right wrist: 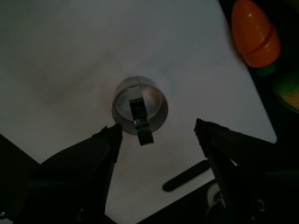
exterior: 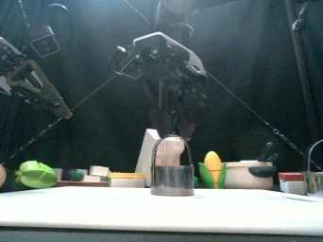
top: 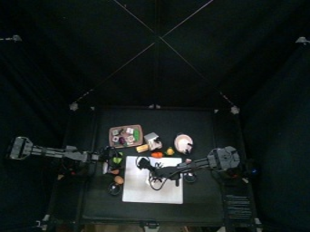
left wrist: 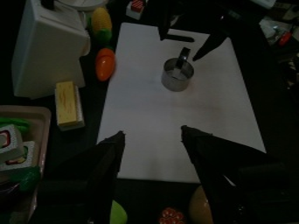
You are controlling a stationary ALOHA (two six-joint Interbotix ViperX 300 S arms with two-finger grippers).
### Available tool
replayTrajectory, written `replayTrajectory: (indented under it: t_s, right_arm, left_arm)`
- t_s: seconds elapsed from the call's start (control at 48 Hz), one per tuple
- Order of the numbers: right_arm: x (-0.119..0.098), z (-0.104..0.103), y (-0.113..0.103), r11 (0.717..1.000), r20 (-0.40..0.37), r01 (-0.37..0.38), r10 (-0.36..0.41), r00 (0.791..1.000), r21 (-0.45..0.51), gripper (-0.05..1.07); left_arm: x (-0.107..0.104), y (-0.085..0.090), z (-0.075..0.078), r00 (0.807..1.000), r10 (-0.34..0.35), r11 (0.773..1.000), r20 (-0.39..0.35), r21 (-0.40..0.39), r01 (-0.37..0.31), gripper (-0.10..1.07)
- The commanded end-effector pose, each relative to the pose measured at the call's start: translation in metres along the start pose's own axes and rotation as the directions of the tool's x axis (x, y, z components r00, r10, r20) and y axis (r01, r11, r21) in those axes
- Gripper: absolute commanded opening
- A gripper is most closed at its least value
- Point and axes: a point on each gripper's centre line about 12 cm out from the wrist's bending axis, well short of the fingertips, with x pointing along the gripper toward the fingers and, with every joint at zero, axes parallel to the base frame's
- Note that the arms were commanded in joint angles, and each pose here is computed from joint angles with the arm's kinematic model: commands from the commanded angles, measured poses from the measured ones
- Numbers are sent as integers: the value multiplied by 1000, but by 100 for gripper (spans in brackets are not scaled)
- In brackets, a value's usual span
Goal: Grab medium cookie cutter
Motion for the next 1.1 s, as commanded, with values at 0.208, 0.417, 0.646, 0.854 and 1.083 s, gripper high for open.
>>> replayTrajectory:
  t_s: [0.208, 0.417, 0.646, 0.854, 1.083]
  right_arm:
    - [-69, -14, -18, 999, 156, -37, 42, 987, -37, 98]
    - [-64, -39, -39, 999, 162, -44, 39, 986, 29, 98]
    - [-67, -67, -57, 989, 270, -133, 109, 957, 72, 98]
    - [-54, -87, -73, 973, 310, -202, 158, 937, 115, 98]
    - [-45, -96, -81, 968, 317, -213, 162, 935, 133, 98]
  left_arm:
    - [1, -3, 16, 1000, -2, 1000, -12, -13, 2, 90]
    - [-4, -12, 30, 983, -18, 997, -183, -74, 5, 90]
    - [-19, -23, 42, 953, -93, 974, -288, -226, 27, 90]
    - [-33, -34, 58, 941, -173, 931, -291, -360, 60, 89]
    - [-48, -26, 81, 916, -84, 932, -391, -357, -67, 89]
